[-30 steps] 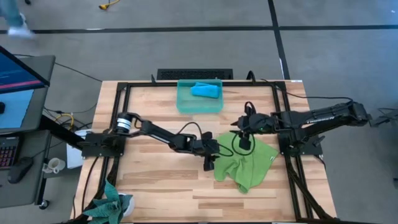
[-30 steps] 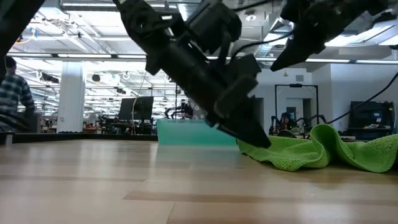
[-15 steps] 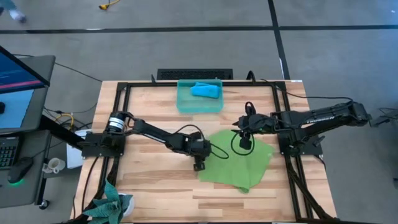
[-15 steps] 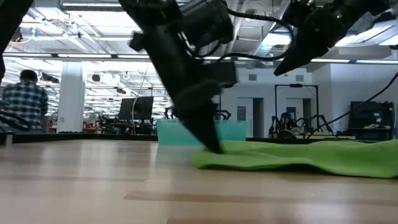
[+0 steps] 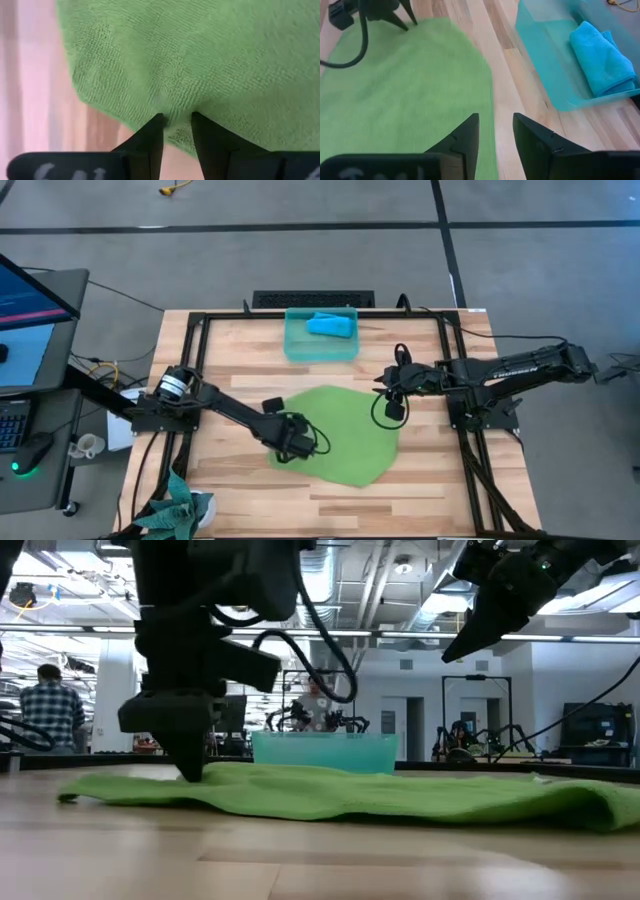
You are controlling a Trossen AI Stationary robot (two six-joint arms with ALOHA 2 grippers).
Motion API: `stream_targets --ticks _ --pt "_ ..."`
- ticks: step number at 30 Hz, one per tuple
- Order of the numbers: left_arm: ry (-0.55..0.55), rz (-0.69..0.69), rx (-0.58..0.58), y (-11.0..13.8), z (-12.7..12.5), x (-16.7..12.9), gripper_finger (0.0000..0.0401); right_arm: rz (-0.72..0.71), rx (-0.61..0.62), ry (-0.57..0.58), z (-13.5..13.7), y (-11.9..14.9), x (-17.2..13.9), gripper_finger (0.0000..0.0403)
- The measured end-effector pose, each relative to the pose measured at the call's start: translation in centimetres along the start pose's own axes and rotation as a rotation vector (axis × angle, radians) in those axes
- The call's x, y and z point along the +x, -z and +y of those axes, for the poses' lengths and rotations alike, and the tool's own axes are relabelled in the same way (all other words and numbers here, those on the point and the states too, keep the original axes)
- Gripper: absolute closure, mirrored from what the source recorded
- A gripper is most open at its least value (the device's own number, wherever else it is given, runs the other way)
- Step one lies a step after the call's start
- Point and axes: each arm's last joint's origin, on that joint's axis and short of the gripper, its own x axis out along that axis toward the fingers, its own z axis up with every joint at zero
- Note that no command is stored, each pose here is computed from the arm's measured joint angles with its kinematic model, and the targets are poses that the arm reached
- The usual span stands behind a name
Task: Roll microfiber towels into tight, uniform cylinder then place into a basket
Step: Fold the green microfiber cloth
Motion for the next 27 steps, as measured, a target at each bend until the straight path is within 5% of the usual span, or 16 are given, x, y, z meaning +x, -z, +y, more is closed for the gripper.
stream_targets --ticks 16,23,27 --pt "-0.091 -0.127 0.052 -0.8 -0.1 -0.7 0.0314 0.003 0.025 0.0 0.0 0.0 0.0 0.0267" --pt "-0.235 -0.199 0.063 0.0 0.4 -4.7 0.0314 0.06 0.049 0.006 -0.1 0.6 0.0 0.0268" --pt "-0.229 -0.269 0.043 1.4 1.5 -8.0 0.0314 0.07 0.051 0.007 -0.1 0.7 0.0 0.027"
